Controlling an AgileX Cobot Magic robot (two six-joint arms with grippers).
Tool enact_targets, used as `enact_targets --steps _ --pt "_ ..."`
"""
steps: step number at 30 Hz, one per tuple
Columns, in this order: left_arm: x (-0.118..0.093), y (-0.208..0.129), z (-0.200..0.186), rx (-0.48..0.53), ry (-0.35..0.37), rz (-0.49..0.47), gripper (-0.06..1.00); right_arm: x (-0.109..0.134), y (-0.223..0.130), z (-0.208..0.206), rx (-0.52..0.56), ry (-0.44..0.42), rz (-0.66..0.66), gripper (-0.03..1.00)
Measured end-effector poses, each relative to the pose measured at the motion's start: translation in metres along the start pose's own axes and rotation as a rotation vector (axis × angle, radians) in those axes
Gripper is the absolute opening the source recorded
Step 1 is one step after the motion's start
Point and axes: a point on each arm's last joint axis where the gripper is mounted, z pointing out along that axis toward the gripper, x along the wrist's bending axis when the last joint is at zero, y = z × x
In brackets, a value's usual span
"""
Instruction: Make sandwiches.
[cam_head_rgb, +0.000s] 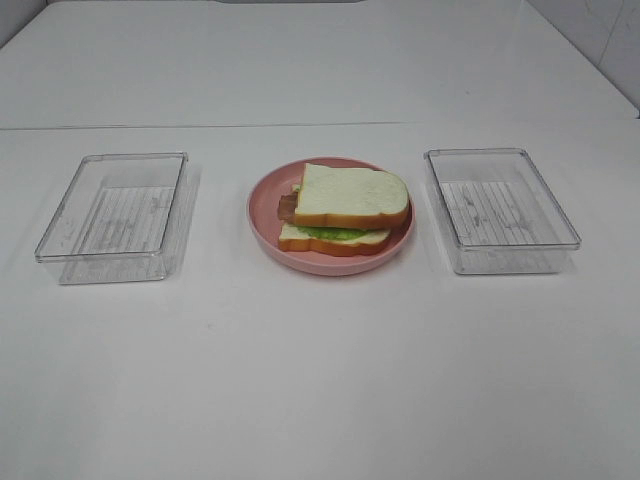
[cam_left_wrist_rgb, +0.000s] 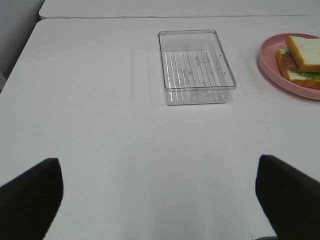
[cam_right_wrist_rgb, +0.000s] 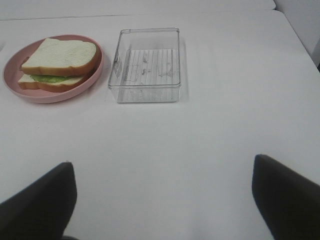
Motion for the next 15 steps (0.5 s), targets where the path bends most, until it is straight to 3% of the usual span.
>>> enact_targets --steps 15 --pt "0.0 0.0 0.0 0.0 0.0 -0.001 0.98 -0.0002 0.0 0.0 0.0 -0.003 0.006 0.86"
